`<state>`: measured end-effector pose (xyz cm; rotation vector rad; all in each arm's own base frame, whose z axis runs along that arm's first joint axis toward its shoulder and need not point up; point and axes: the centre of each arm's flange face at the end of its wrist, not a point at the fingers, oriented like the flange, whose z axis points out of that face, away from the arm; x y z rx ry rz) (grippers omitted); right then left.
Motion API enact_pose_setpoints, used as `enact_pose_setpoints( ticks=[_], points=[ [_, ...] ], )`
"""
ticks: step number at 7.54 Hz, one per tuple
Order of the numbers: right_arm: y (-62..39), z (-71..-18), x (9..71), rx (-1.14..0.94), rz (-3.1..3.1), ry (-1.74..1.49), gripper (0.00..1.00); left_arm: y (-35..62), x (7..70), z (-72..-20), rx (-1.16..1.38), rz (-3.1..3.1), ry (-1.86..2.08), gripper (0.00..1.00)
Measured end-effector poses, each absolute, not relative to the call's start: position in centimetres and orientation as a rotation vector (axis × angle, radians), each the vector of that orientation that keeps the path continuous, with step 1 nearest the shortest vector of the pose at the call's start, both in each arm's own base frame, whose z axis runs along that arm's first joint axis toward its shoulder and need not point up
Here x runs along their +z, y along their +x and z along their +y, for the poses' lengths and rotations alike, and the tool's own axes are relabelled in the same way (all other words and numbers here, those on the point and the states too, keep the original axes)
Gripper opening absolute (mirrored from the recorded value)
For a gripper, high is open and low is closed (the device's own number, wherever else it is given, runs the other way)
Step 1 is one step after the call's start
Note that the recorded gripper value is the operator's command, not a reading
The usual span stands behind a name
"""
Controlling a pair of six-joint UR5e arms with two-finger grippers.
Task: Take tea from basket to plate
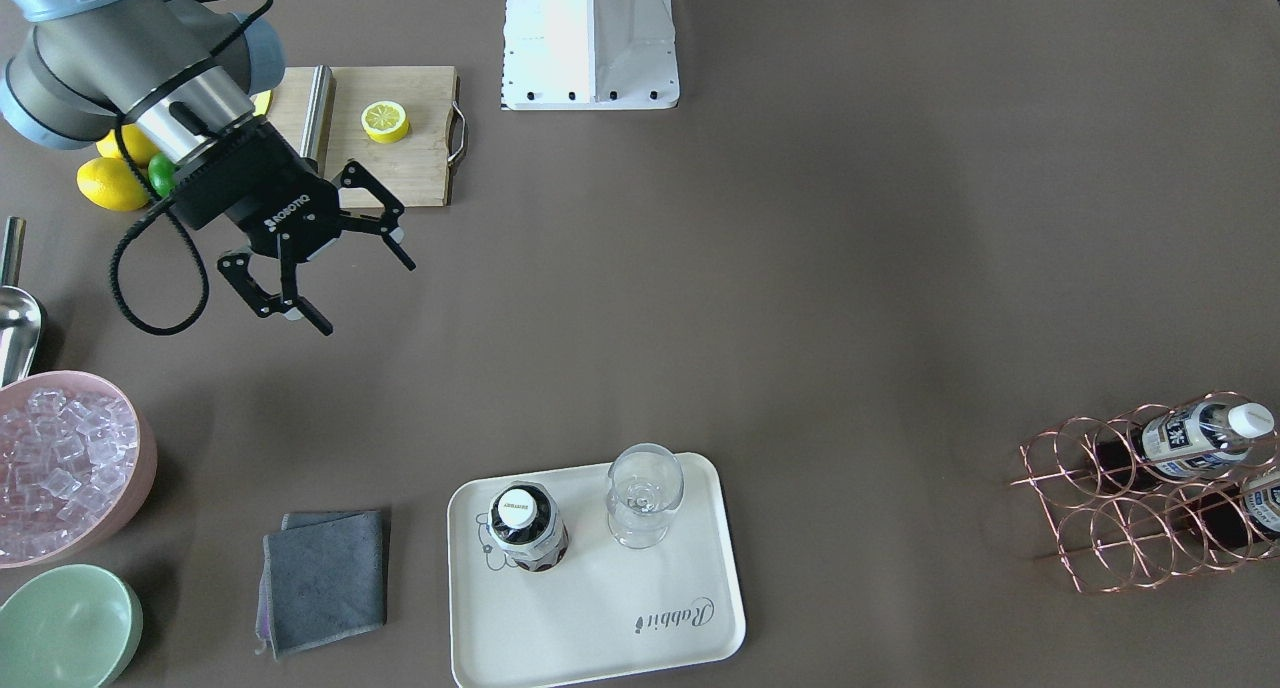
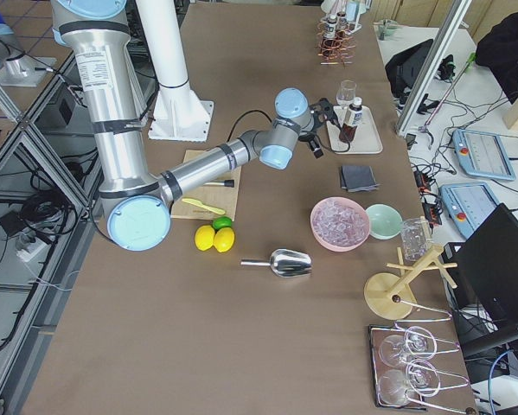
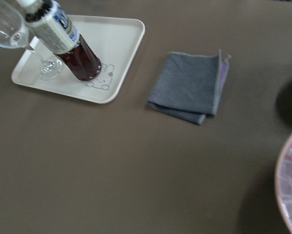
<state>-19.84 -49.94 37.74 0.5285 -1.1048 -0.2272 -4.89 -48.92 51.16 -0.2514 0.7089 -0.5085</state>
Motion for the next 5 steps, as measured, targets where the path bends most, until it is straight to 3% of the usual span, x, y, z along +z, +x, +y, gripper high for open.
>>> enact_pose_setpoints(
  ticks=[5],
  points=[
    [-7.2,-48.2,54.5,-0.129,-0.849,0.131,1.0,-3.7,59.1,-44.8,-0.337,0.763,-0.088,0.98]
  ],
)
